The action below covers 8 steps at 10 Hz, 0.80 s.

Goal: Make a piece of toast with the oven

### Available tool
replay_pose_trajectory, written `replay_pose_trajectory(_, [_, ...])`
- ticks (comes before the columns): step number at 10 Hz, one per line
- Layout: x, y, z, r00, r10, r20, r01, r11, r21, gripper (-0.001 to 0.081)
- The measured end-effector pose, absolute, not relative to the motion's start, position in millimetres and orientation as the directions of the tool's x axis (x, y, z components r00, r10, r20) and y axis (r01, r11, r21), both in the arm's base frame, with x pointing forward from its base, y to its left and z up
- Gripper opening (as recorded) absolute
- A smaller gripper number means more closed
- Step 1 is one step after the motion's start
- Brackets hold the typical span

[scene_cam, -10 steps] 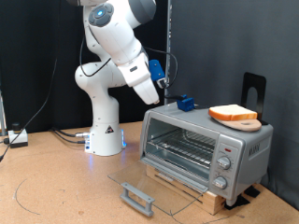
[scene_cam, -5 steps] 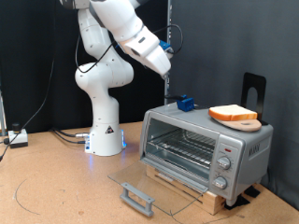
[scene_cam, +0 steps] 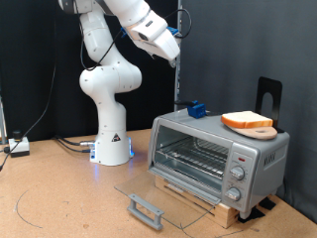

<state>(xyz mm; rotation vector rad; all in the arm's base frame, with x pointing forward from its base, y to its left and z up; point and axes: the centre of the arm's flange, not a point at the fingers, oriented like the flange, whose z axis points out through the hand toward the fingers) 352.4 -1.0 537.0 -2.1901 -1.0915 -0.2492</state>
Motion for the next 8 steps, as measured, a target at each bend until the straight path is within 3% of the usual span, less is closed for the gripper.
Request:
replay_pose_trajectory(3, [346.5, 38.9, 553.1, 0.534, 0.615, 0.580, 0.846, -0.385, -0.369, 0.0807])
replay_pose_trajectory(8, [311.5, 107.9, 544.7, 0.589, 0.647, 0.485, 0.808, -0.497, -0.318, 0.0807])
